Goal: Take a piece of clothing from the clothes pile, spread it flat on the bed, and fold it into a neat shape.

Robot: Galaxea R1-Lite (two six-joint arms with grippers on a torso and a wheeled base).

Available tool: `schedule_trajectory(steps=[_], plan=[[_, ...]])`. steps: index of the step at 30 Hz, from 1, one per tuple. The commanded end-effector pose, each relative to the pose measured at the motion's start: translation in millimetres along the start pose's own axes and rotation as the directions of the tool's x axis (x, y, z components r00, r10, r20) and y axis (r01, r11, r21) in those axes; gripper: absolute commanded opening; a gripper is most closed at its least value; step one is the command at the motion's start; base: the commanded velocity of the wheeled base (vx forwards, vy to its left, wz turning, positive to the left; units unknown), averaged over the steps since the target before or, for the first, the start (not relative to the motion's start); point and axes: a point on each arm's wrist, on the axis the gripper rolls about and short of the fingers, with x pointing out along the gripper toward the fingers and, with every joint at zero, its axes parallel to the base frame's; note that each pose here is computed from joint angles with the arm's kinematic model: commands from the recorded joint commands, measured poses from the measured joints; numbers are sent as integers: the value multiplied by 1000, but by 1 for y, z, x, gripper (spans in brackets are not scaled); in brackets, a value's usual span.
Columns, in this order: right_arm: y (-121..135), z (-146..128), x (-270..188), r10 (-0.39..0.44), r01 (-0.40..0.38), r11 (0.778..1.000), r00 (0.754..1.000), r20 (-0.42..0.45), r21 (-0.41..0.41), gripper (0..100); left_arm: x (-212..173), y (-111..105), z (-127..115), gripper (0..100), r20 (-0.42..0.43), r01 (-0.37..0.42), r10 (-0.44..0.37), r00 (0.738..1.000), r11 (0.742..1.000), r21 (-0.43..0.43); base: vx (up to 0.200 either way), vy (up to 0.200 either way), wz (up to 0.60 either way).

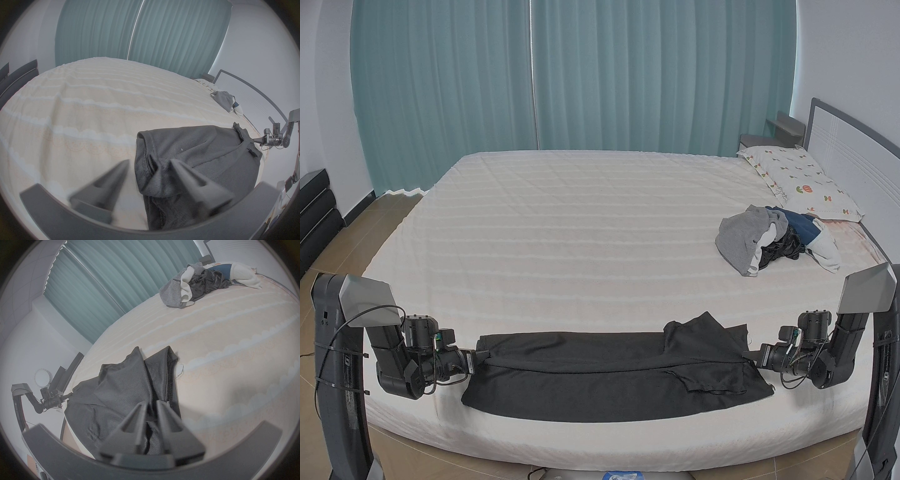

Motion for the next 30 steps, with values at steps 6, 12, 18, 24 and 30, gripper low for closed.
schedule_trajectory(steps=[6, 12, 18, 24, 30], plan=[[3, 5, -5, 12, -12, 1000, 999, 34, -6, 100, -1, 2, -1, 100, 5, 0, 0, 1000, 1000, -4, 0, 0, 0], [16, 9, -14, 58, -54, 997, 995, 87, -46, 100, -7, 10, 5, 100, 27, 4, -3, 1000, 1000, -21, 0, 0, 0], [39, 17, -11, 131, -139, 989, 982, 136, 51, 100, -14, 14, 25, 100, 88, 60, -49, 995, 990, -124, 0, 0, 0], [44, 9, 20, 160, -168, 982, 982, 105, 81, 100, -12, 7, 52, 100, 142, 114, -71, 987, 938, -328, 0, 0, 0], [38, 8, 36, 148, -155, 983, 986, 79, 96, 100, 8, -15, 62, 100, 83, 113, -84, 993, 878, -465, 0, 0, 0]])
